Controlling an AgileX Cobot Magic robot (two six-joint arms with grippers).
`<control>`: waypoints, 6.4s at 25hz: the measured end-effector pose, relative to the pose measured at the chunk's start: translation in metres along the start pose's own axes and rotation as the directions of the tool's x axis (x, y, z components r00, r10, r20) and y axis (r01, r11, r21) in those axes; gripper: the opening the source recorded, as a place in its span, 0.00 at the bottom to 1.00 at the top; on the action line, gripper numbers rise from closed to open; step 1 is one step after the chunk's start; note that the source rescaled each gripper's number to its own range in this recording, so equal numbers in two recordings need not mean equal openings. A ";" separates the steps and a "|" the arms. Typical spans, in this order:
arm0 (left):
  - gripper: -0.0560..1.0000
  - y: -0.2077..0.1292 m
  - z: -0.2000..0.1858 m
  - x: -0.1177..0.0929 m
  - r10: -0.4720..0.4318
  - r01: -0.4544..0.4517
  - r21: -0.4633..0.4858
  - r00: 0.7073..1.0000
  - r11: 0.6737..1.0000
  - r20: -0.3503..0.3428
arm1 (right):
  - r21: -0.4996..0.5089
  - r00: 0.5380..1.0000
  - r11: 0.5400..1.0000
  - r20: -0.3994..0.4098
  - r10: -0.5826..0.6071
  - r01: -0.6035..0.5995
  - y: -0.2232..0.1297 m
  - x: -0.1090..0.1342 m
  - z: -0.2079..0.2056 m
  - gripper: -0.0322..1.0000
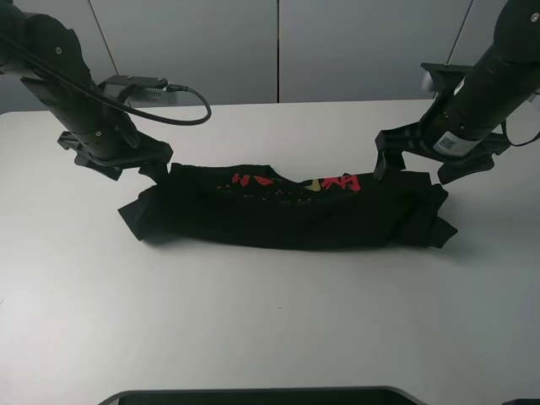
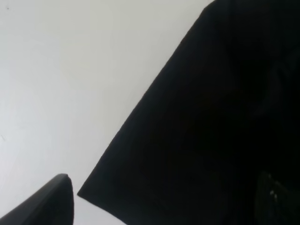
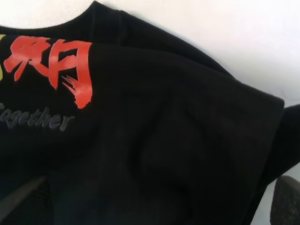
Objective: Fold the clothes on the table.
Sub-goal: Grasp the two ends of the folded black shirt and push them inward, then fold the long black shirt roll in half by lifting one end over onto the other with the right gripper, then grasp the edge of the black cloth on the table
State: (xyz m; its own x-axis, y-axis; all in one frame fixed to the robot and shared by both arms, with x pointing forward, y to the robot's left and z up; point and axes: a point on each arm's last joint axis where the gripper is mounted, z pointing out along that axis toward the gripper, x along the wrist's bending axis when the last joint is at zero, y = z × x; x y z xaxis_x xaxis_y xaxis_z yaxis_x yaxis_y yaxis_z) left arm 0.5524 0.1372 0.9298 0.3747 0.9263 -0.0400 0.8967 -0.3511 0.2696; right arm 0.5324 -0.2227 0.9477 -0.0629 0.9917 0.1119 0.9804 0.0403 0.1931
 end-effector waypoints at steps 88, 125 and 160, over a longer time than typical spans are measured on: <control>0.99 -0.006 0.050 0.001 0.052 -0.052 0.065 0.999 0.997 -0.001 | 0.035 0.842 0.999 -0.539 0.000 0.022 0.021 0.055 -0.042 0.23; 0.99 0.009 0.036 -0.004 0.018 -0.021 0.100 0.999 0.995 0.029 | 0.038 0.831 0.999 -0.556 0.027 -0.007 -0.007 0.169 0.096 0.23; 0.99 0.069 -0.043 -0.019 0.141 -0.136 -0.049 0.983 0.990 0.117 | -0.347 0.796 0.820 -0.256 -0.549 0.455 0.003 0.152 -0.013 1.00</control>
State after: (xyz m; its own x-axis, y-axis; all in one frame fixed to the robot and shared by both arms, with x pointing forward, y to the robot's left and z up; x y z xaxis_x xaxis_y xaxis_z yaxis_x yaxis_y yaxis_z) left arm 0.5972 0.1017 0.9901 0.5223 0.8450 -0.1143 0.8249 -0.4668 0.3190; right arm 0.5237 -0.0731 0.9782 -0.6362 0.7358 0.2321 0.7107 0.4418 0.5474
